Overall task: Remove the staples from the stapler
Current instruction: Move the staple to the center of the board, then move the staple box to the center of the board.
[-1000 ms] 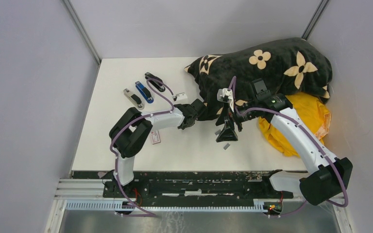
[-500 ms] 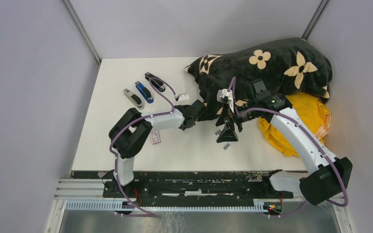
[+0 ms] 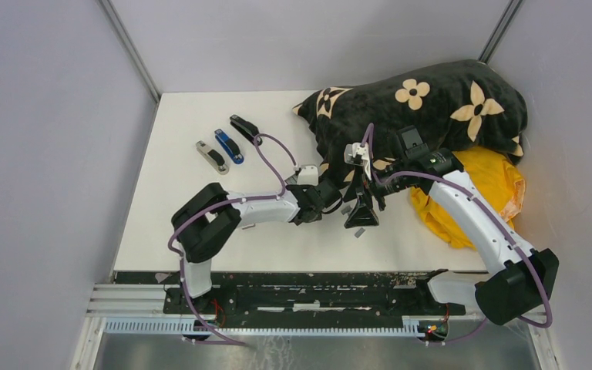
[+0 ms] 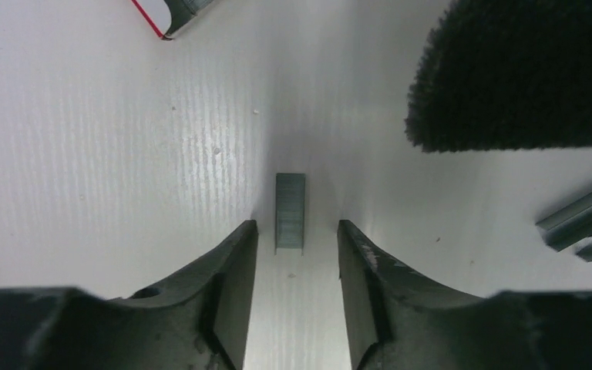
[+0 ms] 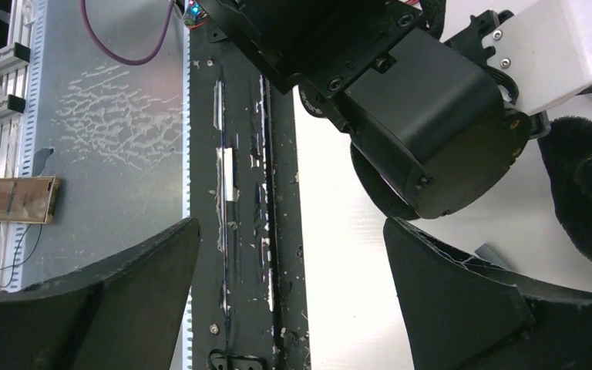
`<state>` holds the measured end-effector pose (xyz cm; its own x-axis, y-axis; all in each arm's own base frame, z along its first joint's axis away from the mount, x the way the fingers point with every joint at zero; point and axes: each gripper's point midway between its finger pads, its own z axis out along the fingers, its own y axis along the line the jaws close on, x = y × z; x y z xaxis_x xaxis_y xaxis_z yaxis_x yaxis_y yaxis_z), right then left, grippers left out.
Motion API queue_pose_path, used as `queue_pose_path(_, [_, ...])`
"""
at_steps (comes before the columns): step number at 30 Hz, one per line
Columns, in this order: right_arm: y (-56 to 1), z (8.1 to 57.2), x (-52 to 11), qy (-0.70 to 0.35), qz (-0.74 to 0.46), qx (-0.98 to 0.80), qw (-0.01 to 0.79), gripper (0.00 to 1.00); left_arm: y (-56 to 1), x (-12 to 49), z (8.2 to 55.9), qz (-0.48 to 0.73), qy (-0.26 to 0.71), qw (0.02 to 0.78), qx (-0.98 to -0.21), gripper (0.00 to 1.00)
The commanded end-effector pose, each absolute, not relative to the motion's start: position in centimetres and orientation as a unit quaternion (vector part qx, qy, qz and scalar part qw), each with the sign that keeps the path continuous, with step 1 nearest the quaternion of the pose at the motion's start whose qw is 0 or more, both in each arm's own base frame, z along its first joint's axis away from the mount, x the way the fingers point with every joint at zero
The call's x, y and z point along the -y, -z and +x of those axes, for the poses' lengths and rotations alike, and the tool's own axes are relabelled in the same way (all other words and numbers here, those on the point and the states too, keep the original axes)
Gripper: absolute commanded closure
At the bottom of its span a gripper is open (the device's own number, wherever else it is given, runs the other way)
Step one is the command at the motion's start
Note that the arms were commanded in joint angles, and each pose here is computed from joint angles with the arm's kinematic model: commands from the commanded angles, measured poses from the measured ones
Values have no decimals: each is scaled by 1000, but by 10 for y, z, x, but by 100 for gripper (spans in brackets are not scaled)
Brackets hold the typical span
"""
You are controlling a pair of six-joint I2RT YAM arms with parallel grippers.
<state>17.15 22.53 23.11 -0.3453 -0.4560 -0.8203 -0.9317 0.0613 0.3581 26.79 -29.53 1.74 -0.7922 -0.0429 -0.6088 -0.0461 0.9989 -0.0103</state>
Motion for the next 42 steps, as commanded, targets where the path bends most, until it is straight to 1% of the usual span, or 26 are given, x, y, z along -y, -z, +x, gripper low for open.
queue_pose_path(1, [-232,170,-225,-452,-525,-671,264,4,-42,282,266,-41,-9,346,-937,46])
queue_pose_path(4, [-233,169,-221,-438,-533,-671,271,4,-64,274,270,-48,-8,374,-926,39])
queue_pose_path(9, [-235,170,-218,-423,-541,-669,284,3,-84,250,283,-56,-14,405,-913,37])
queue_pose_path(12, [-233,170,-218,-424,-541,-671,279,3,-90,249,302,-52,31,412,-909,38])
queue_pose_path(16, [-231,169,-218,-427,-540,-671,274,3,-99,251,329,-51,128,421,-896,38])
queue_pose_path(18, [-231,169,-219,-429,-540,-671,272,3,-103,241,343,-75,139,427,-890,38])
queue_pose_path(22, [-230,169,-219,-431,-540,-671,269,4,-99,224,362,-122,92,423,-893,39])
queue_pose_path(26, [-230,168,-219,-433,-541,-671,265,3,-78,218,370,-159,43,399,-902,40])
queue_pose_path(38, [-229,166,-219,-436,-542,-669,263,3,-55,220,378,-198,14,377,-905,44])
queue_pose_path(42, [-229,166,-219,-436,-542,-669,262,4,-50,224,379,-197,18,371,-907,49])
